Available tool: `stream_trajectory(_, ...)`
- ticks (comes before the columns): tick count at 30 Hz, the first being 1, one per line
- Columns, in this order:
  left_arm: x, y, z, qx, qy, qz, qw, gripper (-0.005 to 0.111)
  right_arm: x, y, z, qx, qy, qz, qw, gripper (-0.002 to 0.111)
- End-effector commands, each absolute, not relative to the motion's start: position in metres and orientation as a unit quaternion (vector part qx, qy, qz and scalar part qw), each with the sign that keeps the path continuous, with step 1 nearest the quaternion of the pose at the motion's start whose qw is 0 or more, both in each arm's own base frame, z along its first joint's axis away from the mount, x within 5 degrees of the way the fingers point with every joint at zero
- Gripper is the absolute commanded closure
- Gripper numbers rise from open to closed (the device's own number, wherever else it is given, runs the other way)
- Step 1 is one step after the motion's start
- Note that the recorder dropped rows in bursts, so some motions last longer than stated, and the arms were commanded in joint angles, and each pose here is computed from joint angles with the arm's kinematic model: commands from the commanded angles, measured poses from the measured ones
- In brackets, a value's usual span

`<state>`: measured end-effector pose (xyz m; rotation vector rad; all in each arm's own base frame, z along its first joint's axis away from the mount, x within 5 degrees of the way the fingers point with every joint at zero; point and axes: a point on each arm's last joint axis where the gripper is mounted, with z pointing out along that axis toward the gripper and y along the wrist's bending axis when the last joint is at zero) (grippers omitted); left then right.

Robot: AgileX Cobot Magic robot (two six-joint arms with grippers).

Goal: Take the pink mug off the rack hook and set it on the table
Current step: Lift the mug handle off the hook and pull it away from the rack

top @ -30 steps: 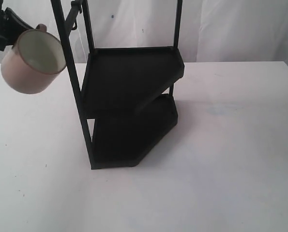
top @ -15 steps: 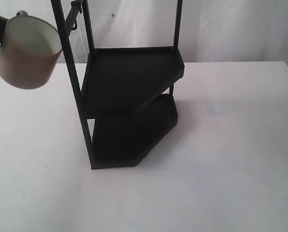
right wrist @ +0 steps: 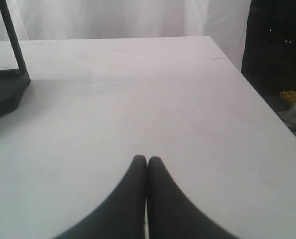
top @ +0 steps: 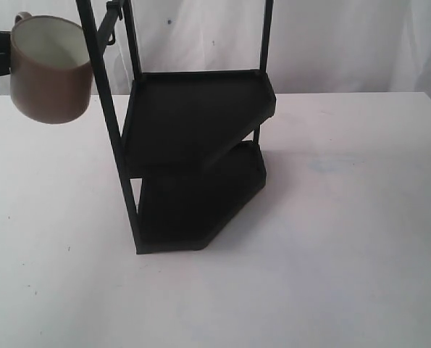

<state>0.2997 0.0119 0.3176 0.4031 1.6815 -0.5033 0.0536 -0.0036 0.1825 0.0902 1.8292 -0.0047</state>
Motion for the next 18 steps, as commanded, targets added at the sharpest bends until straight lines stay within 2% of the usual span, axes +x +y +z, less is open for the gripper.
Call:
stream_trajectory(1,0.295,0.011,0.317,0.160,0.722,-0.234,0.631,0.107,0.053,-0.004,0.182,0.040,0.790,-0.005,0.612,0.108)
stream_trajectory(5,0.291,0.009,0.303,0.155,0.735,-0.238,0.616,0.107,0.053,-0.004,0.182,0.040,0.790,-0.005,0.612,0.108)
stream_trajectory(7,0.291,0.008,0.300,0.132,0.737,-0.272,0.604,0.107,0.053,-0.004,0.182,0.040,0.790,-0.005,0.612,0.108)
stream_trajectory(14,0.288,0.001,0.303,0.151,0.717,-0.318,0.602,0.107,0.053,-0.004,0.182,0.040,0.790,-0.005,0.612,0.108)
stream_trajectory(18,0.292,0.006,0.303,0.131,0.731,-0.293,0.602,0.107,0.053,-0.004,0.182,0.040,0.790,-0.005,0.612,0.108)
